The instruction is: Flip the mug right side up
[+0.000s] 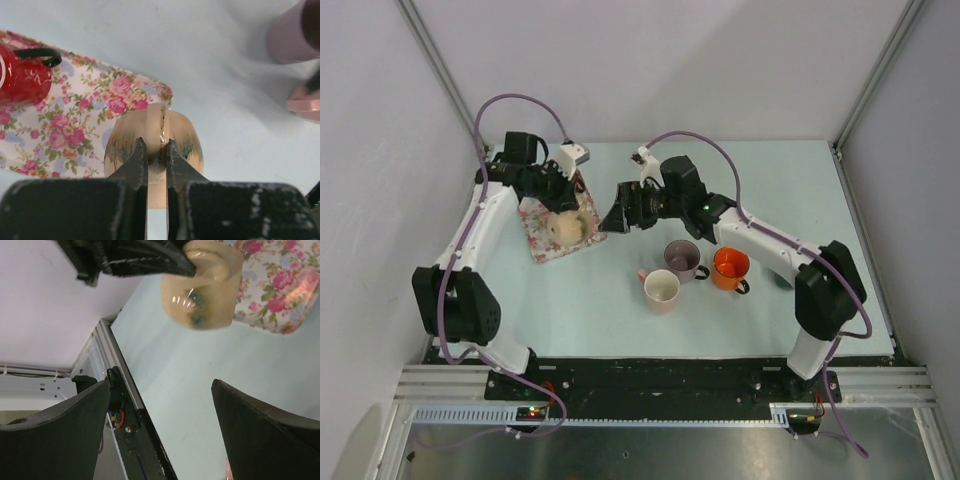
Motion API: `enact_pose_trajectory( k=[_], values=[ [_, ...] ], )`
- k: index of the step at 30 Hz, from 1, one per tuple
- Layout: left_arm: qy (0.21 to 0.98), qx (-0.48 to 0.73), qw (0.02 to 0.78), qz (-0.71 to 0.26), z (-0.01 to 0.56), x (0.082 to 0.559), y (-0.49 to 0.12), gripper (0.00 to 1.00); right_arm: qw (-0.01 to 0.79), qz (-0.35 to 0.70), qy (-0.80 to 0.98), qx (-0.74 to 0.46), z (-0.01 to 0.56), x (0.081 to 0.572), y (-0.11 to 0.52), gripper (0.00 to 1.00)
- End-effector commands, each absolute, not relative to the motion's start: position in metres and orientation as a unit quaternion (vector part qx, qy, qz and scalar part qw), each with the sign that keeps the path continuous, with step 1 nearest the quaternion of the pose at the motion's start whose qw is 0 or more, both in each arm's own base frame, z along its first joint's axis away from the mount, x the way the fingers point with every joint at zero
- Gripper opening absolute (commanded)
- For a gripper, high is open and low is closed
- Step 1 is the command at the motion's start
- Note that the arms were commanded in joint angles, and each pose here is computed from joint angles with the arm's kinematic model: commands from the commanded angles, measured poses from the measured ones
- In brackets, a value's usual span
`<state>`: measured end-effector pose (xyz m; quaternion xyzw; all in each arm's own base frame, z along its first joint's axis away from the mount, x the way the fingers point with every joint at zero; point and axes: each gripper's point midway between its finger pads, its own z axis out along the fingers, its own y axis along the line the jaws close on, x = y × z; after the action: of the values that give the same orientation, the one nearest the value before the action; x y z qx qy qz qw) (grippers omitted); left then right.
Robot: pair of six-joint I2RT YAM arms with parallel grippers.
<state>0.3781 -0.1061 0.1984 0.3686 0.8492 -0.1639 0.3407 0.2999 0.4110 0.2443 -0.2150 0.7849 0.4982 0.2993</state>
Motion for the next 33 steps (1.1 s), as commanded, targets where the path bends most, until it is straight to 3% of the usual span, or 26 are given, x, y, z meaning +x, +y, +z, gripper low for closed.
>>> enact_pose_trajectory(
  k=[1, 3, 8, 14, 17, 20, 22, 25, 26, 27, 29, 31, 33],
  values=[
    [0.79, 0.38, 0.428, -0.222, 0.273, 0.366, -0.134, 0.0, 0.305, 0.561, 0.736, -0.223, 0.264, 0.317, 0.42, 0.93],
    [0.779, 0.382, 0.436, -0.238, 0.283, 0.36, -0.14, 0.0, 0.299, 0.569, 0.735, -0.217, 0.26, 0.325, 0.421, 0.98],
    [0.755, 0.381, 0.453, -0.282, 0.314, 0.35, -0.154, 0.0, 0.273, 0.595, 0.724, -0.218, 0.252, 0.328, 0.432, 0.99],
    [0.74, 0.383, 0.458, -0.311, 0.33, 0.342, -0.165, 0.0, 0.252, 0.637, 0.691, -0.23, 0.264, 0.316, 0.449, 0.99],
    [0.738, 0.384, 0.457, -0.315, 0.331, 0.341, -0.167, 0.0, 0.246, 0.659, 0.669, -0.238, 0.277, 0.305, 0.456, 0.93],
    [0.734, 0.385, 0.455, -0.326, 0.333, 0.34, -0.17, 0.0, 0.227, 0.68, 0.652, -0.246, 0.284, 0.292, 0.465, 0.76],
    [0.732, 0.385, 0.455, -0.33, 0.335, 0.34, -0.171, 0.0, 0.215, 0.694, 0.638, -0.256, 0.287, 0.283, 0.47, 0.57],
    [0.74, 0.379, 0.459, -0.313, 0.335, 0.346, -0.167, 0.0, 0.209, 0.702, 0.632, -0.254, 0.292, 0.276, 0.468, 0.15],
    [0.745, 0.375, 0.461, -0.302, 0.334, 0.349, -0.164, 0.04, 0.213, 0.698, 0.636, -0.25, 0.291, 0.278, 0.464, 0.07],
    [0.754, 0.369, 0.463, -0.285, 0.331, 0.353, -0.159, 0.16, 0.218, 0.69, 0.646, -0.242, 0.291, 0.279, 0.46, 0.04],
    [0.769, 0.358, 0.467, -0.251, 0.327, 0.362, -0.149, 0.59, 0.234, 0.657, 0.679, -0.229, 0.283, 0.286, 0.45, 0.01],
    [0.778, 0.352, 0.472, -0.219, 0.325, 0.368, -0.139, 0.86, 0.274, 0.606, 0.711, -0.228, 0.278, 0.296, 0.438, 0.0],
    [0.783, 0.346, 0.479, -0.194, 0.327, 0.373, -0.131, 0.96, 0.305, 0.555, 0.741, -0.221, 0.275, 0.304, 0.422, 0.0]
  ],
)
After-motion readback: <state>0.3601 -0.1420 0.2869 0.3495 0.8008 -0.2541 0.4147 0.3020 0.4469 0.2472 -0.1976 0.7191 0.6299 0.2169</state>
